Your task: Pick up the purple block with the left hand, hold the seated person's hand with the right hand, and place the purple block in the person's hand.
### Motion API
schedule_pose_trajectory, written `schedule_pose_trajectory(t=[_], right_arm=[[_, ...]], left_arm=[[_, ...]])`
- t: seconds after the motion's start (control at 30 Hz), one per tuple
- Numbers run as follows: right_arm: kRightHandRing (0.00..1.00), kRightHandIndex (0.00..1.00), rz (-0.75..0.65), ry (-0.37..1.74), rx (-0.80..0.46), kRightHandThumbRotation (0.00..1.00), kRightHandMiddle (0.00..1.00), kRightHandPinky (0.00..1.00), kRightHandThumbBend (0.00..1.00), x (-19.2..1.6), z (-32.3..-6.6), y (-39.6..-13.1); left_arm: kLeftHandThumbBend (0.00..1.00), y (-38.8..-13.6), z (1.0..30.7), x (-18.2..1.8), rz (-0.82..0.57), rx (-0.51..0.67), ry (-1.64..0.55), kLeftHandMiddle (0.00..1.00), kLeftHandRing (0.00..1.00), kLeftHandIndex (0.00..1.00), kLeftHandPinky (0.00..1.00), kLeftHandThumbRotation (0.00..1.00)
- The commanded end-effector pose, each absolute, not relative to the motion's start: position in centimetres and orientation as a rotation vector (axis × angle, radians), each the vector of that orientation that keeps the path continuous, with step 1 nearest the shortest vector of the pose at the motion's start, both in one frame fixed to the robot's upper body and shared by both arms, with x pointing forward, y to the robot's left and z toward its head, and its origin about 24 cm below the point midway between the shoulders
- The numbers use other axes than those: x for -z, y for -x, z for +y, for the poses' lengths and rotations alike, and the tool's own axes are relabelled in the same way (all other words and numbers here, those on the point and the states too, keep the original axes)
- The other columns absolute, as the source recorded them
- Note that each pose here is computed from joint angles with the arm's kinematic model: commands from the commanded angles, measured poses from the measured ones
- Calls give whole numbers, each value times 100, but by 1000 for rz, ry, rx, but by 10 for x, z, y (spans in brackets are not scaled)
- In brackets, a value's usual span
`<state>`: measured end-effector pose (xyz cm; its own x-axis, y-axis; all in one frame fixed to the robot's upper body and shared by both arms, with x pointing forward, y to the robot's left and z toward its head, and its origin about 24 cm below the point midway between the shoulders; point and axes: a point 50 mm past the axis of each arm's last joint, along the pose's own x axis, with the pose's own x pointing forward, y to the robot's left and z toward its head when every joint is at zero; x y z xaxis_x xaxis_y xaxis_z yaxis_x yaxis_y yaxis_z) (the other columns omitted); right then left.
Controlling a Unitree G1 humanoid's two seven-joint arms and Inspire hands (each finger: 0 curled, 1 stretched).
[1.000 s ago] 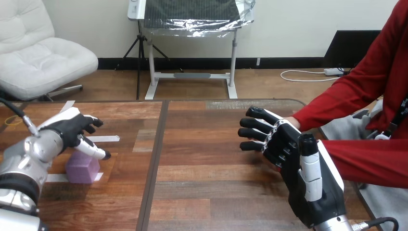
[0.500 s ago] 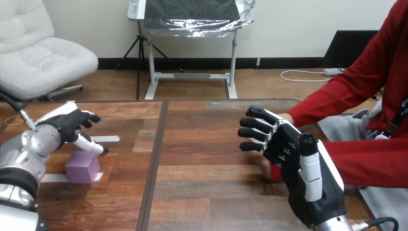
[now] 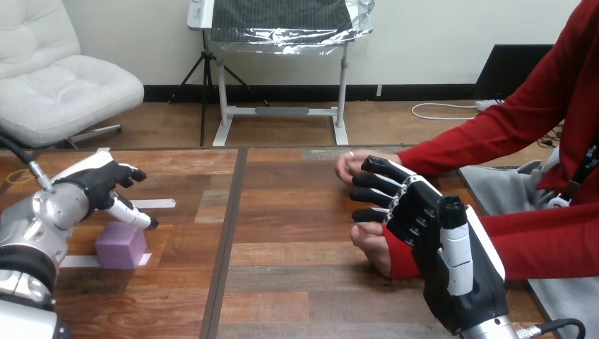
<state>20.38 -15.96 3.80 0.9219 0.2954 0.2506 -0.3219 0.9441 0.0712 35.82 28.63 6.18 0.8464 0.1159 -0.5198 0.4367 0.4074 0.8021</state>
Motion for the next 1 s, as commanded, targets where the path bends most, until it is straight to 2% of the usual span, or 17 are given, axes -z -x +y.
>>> schedule_pose_trajectory(t=[0.0,0.7,0.97], right_arm=[[76,81,-347,-87,-339,100,78,67,80,-62,-159,-216],[76,81,-346,-90,-339,100,78,68,81,-62,-158,-216],[76,81,-347,-92,-338,100,78,68,80,-62,-158,-216]], left_arm=[[57,-373,286,-94,479,177,-1199,91,94,89,87,0],[60,-374,283,-94,492,218,-1304,89,90,88,78,0],[61,-374,281,-93,510,240,-1287,90,91,88,78,0]])
